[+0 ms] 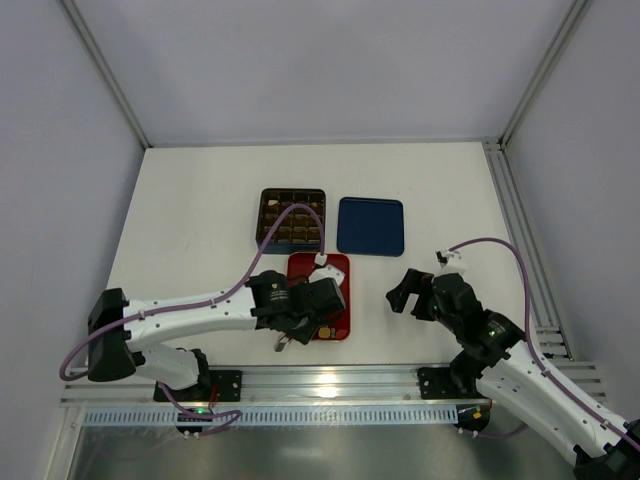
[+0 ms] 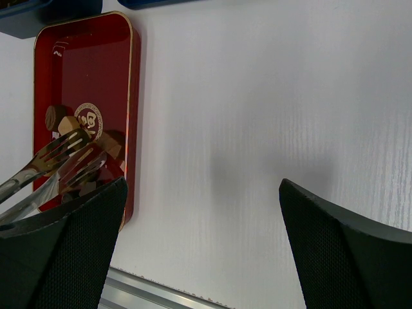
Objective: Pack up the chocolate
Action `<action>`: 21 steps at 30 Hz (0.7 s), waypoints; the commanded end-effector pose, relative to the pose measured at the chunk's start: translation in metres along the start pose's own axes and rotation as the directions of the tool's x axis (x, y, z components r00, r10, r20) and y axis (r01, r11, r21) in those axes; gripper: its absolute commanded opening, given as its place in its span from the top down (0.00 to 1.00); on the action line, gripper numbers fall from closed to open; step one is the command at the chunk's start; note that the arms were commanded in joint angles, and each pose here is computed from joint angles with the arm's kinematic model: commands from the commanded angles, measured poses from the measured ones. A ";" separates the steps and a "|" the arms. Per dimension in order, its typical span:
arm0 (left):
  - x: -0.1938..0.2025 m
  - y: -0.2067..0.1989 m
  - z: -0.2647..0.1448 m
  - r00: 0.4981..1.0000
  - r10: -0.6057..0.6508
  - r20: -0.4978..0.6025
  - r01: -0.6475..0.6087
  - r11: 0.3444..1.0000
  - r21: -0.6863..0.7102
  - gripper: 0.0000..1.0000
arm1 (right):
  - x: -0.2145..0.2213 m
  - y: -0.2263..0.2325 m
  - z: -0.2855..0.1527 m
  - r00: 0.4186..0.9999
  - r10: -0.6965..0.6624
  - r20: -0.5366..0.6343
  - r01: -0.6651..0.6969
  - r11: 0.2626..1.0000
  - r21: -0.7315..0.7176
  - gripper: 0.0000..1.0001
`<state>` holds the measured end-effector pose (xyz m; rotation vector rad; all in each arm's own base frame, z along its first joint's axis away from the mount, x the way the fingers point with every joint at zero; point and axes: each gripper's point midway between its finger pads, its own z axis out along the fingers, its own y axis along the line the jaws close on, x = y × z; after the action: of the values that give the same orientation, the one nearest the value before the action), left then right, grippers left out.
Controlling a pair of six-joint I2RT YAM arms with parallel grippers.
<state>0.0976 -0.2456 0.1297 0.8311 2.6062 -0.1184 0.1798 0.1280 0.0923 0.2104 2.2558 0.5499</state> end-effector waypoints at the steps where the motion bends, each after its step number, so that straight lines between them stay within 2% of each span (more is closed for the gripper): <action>1: -0.004 -0.004 0.003 1.000 -0.001 0.017 0.001 1.000 0.002 0.61 | -0.005 0.000 0.000 1.000 0.007 0.027 -0.007 1.000 0.004 0.00; 11: -0.003 -0.001 0.005 1.000 0.018 0.000 -0.018 1.000 -0.022 0.67 | -0.006 0.001 0.000 1.000 0.008 0.026 -0.008 1.000 0.003 0.00; 21: -0.016 0.005 -0.014 0.998 0.020 0.052 -0.018 0.999 -0.033 0.69 | -0.006 0.001 0.000 1.000 0.007 0.029 -0.007 1.000 0.004 0.00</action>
<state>0.0999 -0.2431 0.1270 0.8485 2.6111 -0.0598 0.1798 0.1280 0.0923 0.2104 2.2558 0.5499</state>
